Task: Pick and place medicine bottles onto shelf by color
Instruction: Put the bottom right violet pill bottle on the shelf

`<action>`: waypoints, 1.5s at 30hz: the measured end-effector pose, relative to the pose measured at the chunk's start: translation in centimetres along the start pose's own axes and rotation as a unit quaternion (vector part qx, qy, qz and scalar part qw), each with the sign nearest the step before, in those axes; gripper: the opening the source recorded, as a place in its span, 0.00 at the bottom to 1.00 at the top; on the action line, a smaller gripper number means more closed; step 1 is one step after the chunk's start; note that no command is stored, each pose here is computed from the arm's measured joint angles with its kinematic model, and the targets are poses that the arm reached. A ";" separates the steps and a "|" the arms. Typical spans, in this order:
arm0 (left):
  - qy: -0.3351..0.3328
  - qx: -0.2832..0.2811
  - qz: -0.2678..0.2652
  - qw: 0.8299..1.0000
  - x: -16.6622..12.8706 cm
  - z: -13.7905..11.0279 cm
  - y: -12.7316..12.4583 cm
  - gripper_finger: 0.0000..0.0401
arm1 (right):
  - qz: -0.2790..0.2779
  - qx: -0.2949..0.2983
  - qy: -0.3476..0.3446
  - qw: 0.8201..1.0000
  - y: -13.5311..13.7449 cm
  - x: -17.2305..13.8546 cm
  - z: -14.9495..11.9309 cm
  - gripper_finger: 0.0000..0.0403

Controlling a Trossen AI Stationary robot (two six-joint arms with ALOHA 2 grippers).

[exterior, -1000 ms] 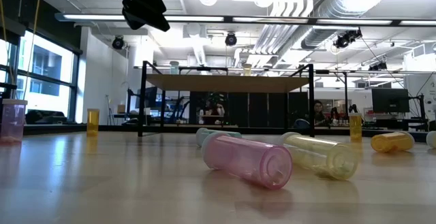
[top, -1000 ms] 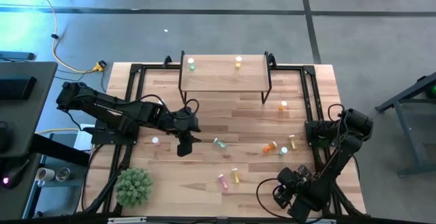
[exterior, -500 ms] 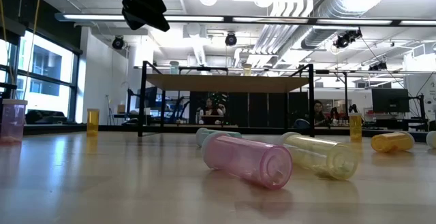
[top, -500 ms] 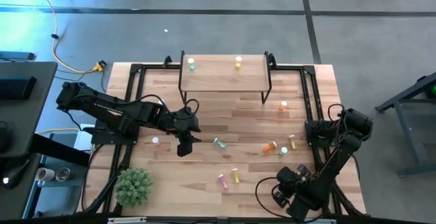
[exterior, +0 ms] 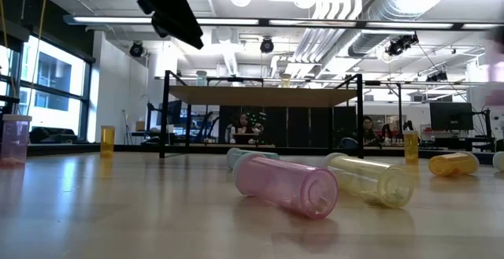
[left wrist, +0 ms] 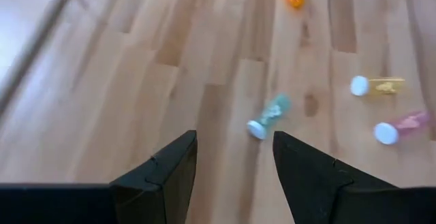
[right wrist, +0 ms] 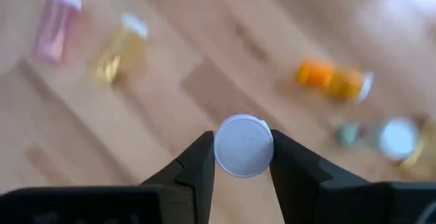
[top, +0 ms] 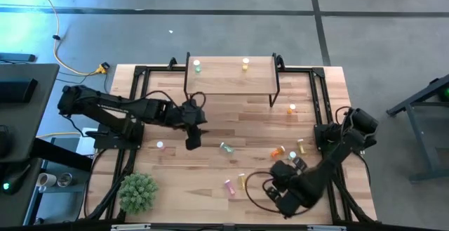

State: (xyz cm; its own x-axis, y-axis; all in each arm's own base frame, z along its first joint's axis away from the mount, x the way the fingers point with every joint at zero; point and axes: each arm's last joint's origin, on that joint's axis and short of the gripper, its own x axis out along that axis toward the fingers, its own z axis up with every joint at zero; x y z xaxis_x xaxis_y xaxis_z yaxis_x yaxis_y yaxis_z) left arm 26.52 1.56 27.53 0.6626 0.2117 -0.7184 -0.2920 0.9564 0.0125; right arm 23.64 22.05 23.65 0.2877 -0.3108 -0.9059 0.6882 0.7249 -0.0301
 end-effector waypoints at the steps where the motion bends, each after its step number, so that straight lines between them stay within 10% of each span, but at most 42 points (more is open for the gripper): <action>1: -0.006 0.005 0.004 1.000 -0.1 0.2 0.4 0.46 | -0.004 -0.003 -0.007 1.000 0.0 -0.1 0.9 0.28; 24: -0.090 -0.009 0.085 0.992 -4.3 1.2 6.4 0.46 | -0.112 -0.123 -0.155 0.974 -7.2 -4.2 24.2 0.28; 45: -0.104 -0.006 0.085 0.991 -5.5 1.1 6.4 0.46 | -0.058 -0.182 -0.089 0.977 -20.7 -4.1 33.4 0.28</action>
State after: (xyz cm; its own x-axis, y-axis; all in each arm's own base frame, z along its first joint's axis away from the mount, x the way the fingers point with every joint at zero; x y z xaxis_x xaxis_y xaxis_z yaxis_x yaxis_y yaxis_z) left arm 21.76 6.75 32.31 0.7308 0.4069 -0.5481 -0.4187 0.9013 0.1109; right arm 30.48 -12.17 42.14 0.3552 -0.4831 -0.8003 0.4496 0.8389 -0.3068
